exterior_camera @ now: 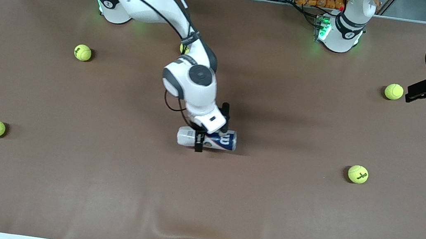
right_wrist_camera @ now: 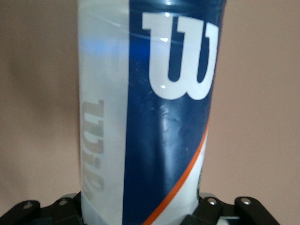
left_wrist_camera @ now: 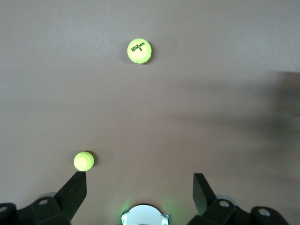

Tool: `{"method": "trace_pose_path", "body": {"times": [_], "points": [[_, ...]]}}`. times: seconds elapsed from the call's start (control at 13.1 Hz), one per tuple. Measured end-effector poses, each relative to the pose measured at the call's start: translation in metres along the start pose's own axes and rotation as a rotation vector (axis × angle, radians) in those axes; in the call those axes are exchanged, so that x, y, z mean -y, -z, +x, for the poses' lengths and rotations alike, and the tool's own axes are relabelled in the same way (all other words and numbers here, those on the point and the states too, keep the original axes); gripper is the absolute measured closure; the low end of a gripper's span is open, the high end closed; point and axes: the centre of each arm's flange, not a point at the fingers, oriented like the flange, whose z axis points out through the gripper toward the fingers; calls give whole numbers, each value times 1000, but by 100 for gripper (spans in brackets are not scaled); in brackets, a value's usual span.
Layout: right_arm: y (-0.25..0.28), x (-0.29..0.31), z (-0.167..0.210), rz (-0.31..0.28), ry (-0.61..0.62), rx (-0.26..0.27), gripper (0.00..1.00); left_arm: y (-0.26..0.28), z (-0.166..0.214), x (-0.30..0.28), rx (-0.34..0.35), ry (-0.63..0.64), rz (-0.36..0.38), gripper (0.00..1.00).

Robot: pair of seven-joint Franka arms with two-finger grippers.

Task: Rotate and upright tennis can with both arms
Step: 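Lower the can on its side and open the right gripper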

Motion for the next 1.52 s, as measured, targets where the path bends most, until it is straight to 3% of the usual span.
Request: {"method": "trace_pose_path", "body": {"times": [0.38, 0.61, 0.91, 1.3, 1.52], "points": [[-44, 18, 19, -35, 19, 50, 29, -3, 2, -2, 6, -4, -4, 0], [-45, 17, 21, -67, -11, 62, 0, -5, 2, -4, 11, -6, -14, 0], [-39, 19, 29, -82, -39, 55, 0, -8, 5, -6, 20, -9, -26, 0], [15, 10, 44, -75, -57, 87, 0, -53, 42, -34, 57, -35, -164, 0], [67, 5, 48, -38, -127, 90, 0, -95, 70, -62, 99, -47, -279, 0]]}}
